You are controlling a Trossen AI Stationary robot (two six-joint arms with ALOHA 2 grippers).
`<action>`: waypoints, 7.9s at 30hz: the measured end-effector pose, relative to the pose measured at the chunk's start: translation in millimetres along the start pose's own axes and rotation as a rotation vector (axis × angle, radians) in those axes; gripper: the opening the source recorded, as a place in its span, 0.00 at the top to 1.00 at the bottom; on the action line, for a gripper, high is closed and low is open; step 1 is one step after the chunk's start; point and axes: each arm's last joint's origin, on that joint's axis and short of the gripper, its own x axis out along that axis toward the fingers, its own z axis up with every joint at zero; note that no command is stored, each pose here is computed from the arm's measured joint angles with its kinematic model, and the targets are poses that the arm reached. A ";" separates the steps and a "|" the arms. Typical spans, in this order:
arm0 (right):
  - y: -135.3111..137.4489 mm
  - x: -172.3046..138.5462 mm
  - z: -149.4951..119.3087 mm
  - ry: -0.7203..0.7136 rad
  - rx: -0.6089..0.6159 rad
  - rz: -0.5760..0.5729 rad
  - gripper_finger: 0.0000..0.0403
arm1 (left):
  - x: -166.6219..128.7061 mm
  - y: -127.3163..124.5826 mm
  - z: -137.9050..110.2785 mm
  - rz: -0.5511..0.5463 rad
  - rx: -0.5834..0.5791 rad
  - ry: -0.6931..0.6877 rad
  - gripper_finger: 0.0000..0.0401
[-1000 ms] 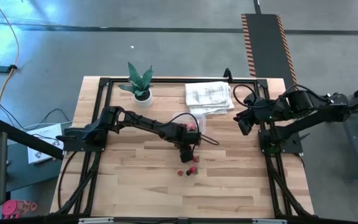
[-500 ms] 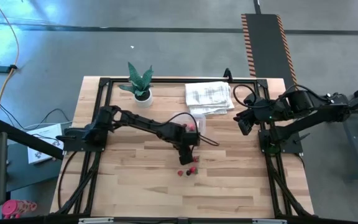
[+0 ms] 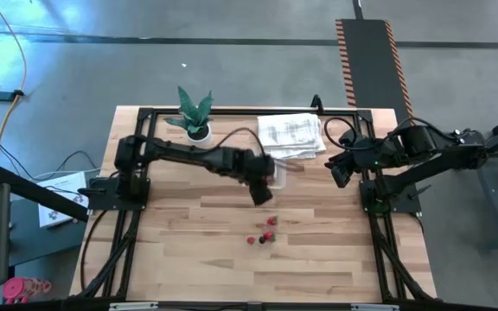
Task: Pick and placing Produce into tupperware
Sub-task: Put the raspberry into the transparent bin, then put the strawberry into the transparent bin
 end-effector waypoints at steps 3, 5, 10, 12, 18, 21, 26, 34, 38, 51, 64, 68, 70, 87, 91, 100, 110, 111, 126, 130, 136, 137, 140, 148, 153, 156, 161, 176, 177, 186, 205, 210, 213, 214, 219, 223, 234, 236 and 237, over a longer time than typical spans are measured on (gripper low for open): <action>0.0 0.0 0.0 0.000 0.006 0.000 0.73 | 8.0 17.1 2.9 0.031 -0.015 0.022 0.78; 0.0 0.0 0.0 0.000 0.006 0.000 0.73 | 10.6 26.7 5.3 0.043 -0.032 0.024 0.79; 0.0 0.0 0.0 0.000 0.006 0.000 0.73 | 17.4 49.2 7.1 0.034 -0.080 0.073 0.78; -0.1 -0.1 0.0 0.000 0.007 0.000 0.73 | 23.1 52.0 7.6 0.022 -0.084 0.083 0.77; 0.0 0.0 0.0 0.000 0.006 0.000 0.73 | 41.4 49.7 -3.6 0.003 -0.055 0.185 0.75; 0.0 0.1 0.0 0.000 0.007 0.000 0.73 | 48.0 47.8 -4.9 0.004 -0.055 0.188 0.75; -0.1 -0.1 0.0 0.000 0.012 0.001 0.73 | 46.0 48.1 -3.6 0.010 -0.052 0.176 0.73; 0.2 -0.1 -0.3 0.009 0.014 0.008 0.73 | 44.6 47.8 -3.3 0.008 -0.052 0.173 0.53; 0.2 -0.1 -0.3 0.009 0.014 0.008 0.73 | 44.6 47.5 -3.4 -0.003 -0.054 0.177 0.42; 20.3 32.2 -1.0 0.139 -0.017 -0.022 0.73 | -16.7 10.4 -12.1 -0.043 -0.013 0.171 0.42; 76.7 119.3 -20.5 0.403 -0.104 0.021 0.73 | -70.0 -34.2 -46.9 0.059 0.084 0.214 0.42; 94.6 151.3 -33.8 0.448 -0.107 0.020 0.73 | -79.2 -39.6 -56.4 0.091 0.097 0.247 0.42; 99.5 163.9 -42.2 0.475 -0.110 -0.010 0.73 | -84.4 -41.5 -61.5 0.113 0.104 0.266 0.42; 103.3 137.9 -34.9 0.244 0.053 -0.028 0.73 | -175.0 -29.5 -100.8 0.306 0.131 0.239 0.42; 106.4 148.4 -40.4 0.262 0.049 -0.056 0.73 | -199.8 -23.1 -107.2 0.297 0.083 0.160 0.42; 112.4 186.8 -57.2 0.371 0.029 -0.114 0.73 | -227.9 -10.8 -111.2 0.270 0.019 0.037 0.42; 111.7 231.1 -62.3 0.476 0.006 -0.096 0.73 | -226.3 -11.2 -110.5 0.283 0.032 0.034 0.42; 110.2 233.6 -61.6 0.491 0.007 -0.097 0.73 | -226.3 -11.2 -110.5 0.283 0.032 0.034 0.42; 102.2 249.4 -59.6 0.556 -0.006 -0.099 0.73 | -226.0 -11.6 -110.2 0.281 0.030 0.031 0.42; 103.9 262.3 -64.3 0.582 -0.023 -0.071 0.73 | -225.9 -12.1 -109.7 0.276 0.027 0.026 0.42; 106.8 257.3 -59.6 0.593 -0.019 -0.003 0.73 | -225.8 -12.4 -109.5 0.274 0.026 0.023 0.42; 106.7 255.0 -58.6 0.599 -0.017 0.003 0.73 | -225.8 -12.5 -109.3 0.272 0.025 0.021 0.42; 101.4 248.7 -59.4 0.642 -0.035 -0.034 0.73 | -225.7 -12.8 -109.0 0.269 0.023 0.018 0.42; 87.4 243.6 -55.8 0.718 -0.088 -0.090 0.73 | -225.4 -13.1 -108.2 0.273 0.015 0.004 0.42; 88.5 249.4 -47.0 0.664 -0.140 -0.011 0.73 | -225.3 -13.8 -107.4 0.269 -0.006 -0.008 0.42; 84.1 250.5 -43.9 0.668 -0.161 -0.020 0.73 | -225.1 -14.4 -106.7 0.263 -0.014 -0.016 0.42; 79.2 251.5 -40.7 0.657 -0.207 -0.040 0.73 | -225.2 -14.4 -106.3 0.266 -0.026 -0.026 0.42; 56.7 213.9 -62.3 0.440 -0.034 0.183 0.57 | -225.0 -14.7 -104.7 0.274 -0.083 -0.060 0.42; 55.5 213.5 -64.9 0.414 -0.012 0.211 0.57 | -224.9 -15.1 -104.1 0.270 -0.086 -0.066 0.42; 36.1 228.5 -90.1 0.390 0.115 0.245 0.57 | -224.7 -16.4 -102.6 0.258 -0.096 -0.082 0.42; 43.3 248.5 -101.5 0.359 0.143 0.236 0.57 | -224.5 -16.9 -101.9 0.253 -0.099 -0.089 0.42; 44.6 251.7 -103.4 0.357 0.152 0.237 0.57 | -224.5 -16.9 -102.0 0.254 -0.098 -0.088 0.42; 44.2 253.2 -103.7 0.346 0.155 0.224 0.57 | -224.6 -16.8 -102.0 0.256 -0.096 -0.089 0.42; 44.4 253.7 -103.8 0.344 0.155 0.224 0.57 | -224.5 -16.8 -101.9 0.256 -0.096 -0.090 0.42; 43.5 257.5 -106.1 0.350 0.153 0.210 0.57 | -224.6 -16.7 -102.0 0.257 -0.094 -0.089 0.42; 43.0 262.8 -109.1 0.357 0.151 0.200 0.57 | -224.6 -16.8 -102.1 0.258 -0.094 -0.089 0.42; 45.3 263.8 -107.3 0.337 0.151 0.227 0.86 | -224.7 -16.6 -102.0 0.259 -0.094 -0.091 0.42; 45.3 263.8 -107.3 0.336 0.149 0.227 0.96 | -224.6 -16.7 -102.1 0.260 -0.094 -0.091 0.42; 45.3 263.8 -107.2 0.335 0.149 0.226 0.98 | -224.7 -16.6 -102.1 0.260 -0.094 -0.091 0.42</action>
